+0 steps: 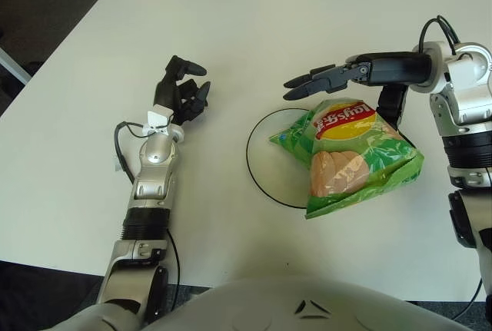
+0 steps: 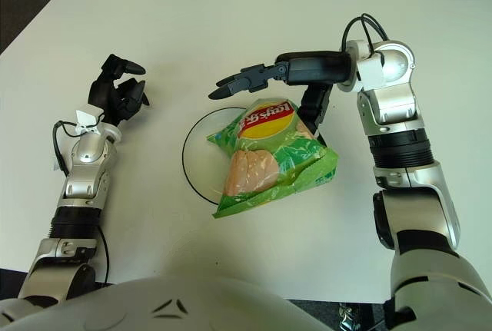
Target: Put the snack into the plate.
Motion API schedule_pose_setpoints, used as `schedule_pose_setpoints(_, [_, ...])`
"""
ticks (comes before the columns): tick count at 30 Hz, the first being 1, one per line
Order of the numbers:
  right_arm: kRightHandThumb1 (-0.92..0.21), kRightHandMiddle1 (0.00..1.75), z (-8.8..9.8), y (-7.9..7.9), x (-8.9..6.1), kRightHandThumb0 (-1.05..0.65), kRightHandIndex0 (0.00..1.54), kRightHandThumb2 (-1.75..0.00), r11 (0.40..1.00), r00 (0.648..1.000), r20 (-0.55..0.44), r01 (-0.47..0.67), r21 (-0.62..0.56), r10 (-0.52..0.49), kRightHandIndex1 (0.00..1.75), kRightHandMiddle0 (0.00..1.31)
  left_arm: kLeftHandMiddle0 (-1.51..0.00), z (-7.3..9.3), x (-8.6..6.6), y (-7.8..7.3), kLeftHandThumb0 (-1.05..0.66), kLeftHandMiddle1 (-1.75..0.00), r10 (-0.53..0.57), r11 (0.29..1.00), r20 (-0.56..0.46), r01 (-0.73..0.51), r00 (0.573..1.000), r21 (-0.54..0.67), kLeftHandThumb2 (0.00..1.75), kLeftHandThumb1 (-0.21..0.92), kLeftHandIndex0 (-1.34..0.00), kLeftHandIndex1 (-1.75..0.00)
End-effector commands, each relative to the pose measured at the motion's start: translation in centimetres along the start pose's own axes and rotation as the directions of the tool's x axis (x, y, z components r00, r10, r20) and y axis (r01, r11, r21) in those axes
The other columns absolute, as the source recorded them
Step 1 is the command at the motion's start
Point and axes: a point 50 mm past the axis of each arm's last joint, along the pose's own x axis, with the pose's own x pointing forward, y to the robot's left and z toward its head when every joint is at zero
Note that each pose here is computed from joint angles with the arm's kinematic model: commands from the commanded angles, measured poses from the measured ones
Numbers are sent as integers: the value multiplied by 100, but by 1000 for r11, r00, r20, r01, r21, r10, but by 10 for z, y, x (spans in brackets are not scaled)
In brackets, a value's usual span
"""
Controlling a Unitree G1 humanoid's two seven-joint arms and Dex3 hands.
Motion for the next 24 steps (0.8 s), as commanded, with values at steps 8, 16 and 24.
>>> schedule_pose_setpoints(8, [-61, 0, 0, 3, -1, -3, 7, -89, 994, 991, -133, 10, -106, -24, 0, 20, -87, -35, -28, -4, -35, -175, 10, 1000, -145, -15, 989, -28, 39, 92, -34, -161])
schedule_pose_setpoints(16, [-64, 1, 12, 6, 0, -6, 8, -94, 966, 979, -170, 68, -248, -113, 0, 22, -87, -35, -28, -4, -35, -175, 9, 1000, -143, -13, 990, -28, 38, 92, -35, -160])
schedule_pose_setpoints(24, [-67, 1, 14, 10, 2, -9, 8, -92, 960, 977, -188, 48, -274, -103, 0, 22, -87, -35, -28, -5, -35, -175, 9, 1000, -139, -12, 990, -25, 38, 92, -35, -160])
